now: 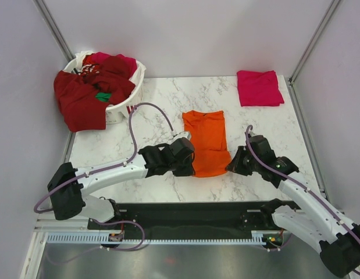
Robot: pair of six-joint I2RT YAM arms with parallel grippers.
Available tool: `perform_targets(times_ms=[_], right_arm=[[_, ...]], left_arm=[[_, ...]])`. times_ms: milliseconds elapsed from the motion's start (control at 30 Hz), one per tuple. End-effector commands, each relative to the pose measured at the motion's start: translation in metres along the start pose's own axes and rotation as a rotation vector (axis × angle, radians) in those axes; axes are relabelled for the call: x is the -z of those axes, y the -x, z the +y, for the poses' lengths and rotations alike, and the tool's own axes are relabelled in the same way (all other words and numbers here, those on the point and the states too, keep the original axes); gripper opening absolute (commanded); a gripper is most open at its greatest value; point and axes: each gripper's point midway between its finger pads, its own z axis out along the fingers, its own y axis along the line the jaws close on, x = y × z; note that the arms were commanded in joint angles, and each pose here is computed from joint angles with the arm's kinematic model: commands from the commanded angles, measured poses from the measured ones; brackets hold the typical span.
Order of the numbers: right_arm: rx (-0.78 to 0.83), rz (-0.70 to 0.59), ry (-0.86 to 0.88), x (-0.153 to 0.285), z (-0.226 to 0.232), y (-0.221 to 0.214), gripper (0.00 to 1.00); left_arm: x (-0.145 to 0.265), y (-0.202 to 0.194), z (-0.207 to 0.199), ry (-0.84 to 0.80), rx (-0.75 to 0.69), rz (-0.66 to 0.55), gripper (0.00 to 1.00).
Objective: Fold and stack the t-shirts
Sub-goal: Fold the tshirt
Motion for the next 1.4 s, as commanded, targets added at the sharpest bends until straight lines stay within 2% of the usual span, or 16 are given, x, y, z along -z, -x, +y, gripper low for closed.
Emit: perform_targets(times_ms=[0, 133, 167, 333, 500, 700, 967, 1133, 1167, 1200, 1233, 1267, 1300, 1333, 1367], right_arm=[[0.048, -0.071, -0.042, 0.014, 0.011, 0.030, 0.00], [0.109, -0.103, -0.079, 0.011, 0.025, 0.061, 0.00], [0.120, -0.146, -0.082, 0.016, 0.033, 0.077, 0.00], [0.163, -0.200, -0.149, 0.008, 0.045, 0.116, 0.00], [0.198, -0.283, -0.232, 0.002, 0.055, 0.164, 0.00], [0.196, -0.283, -0.297, -0.024, 0.054, 0.200, 0.00], [0.175, -0.246, -0.324, -0.063, 0.046, 0.230, 0.00], [0.155, -0.178, -0.348, -0.105, 0.028, 0.239, 0.00], [0.150, -0.200, -0.337, -0.108, 0.031, 0.253, 0.01], [0.145, -0.198, -0.335, -0.116, 0.030, 0.258, 0.01], [0.138, -0.155, -0.341, -0.138, 0.022, 0.256, 0.01], [0.130, -0.188, -0.315, -0.139, 0.028, 0.279, 0.07], [0.128, -0.195, -0.306, -0.148, 0.028, 0.290, 0.16], [0.114, -0.155, -0.337, -0.176, 0.012, 0.291, 0.32], [0.090, -0.204, -0.309, -0.168, 0.019, 0.324, 0.69]], left_arm=[[0.028, 0.026, -0.001, 0.050, -0.025, -0.076, 0.03], [0.039, 0.057, -0.001, 0.082, -0.056, -0.133, 0.05], [0.038, 0.068, -0.002, 0.087, -0.044, -0.145, 0.06], [0.027, 0.093, 0.004, 0.108, -0.043, -0.135, 0.06], [0.021, 0.138, 0.006, 0.114, -0.035, -0.168, 0.06], [-0.003, 0.190, 0.015, 0.115, -0.054, -0.158, 0.06], [-0.039, 0.227, 0.024, 0.102, -0.047, -0.101, 0.09], [-0.065, 0.249, 0.042, 0.114, -0.034, -0.060, 0.13], [-0.065, 0.261, 0.039, 0.093, -0.029, -0.073, 0.14], [-0.080, 0.265, 0.054, 0.110, -0.008, -0.052, 0.15], [-0.082, 0.281, 0.053, 0.094, -0.011, -0.077, 0.18], [-0.088, 0.293, 0.063, 0.091, -0.002, -0.085, 0.23], [-0.120, 0.291, 0.082, 0.108, -0.002, -0.043, 0.29], [-0.130, 0.298, 0.088, 0.091, 0.007, -0.040, 0.40], [-0.124, 0.323, 0.069, -0.021, 0.000, -0.073, 0.56]])
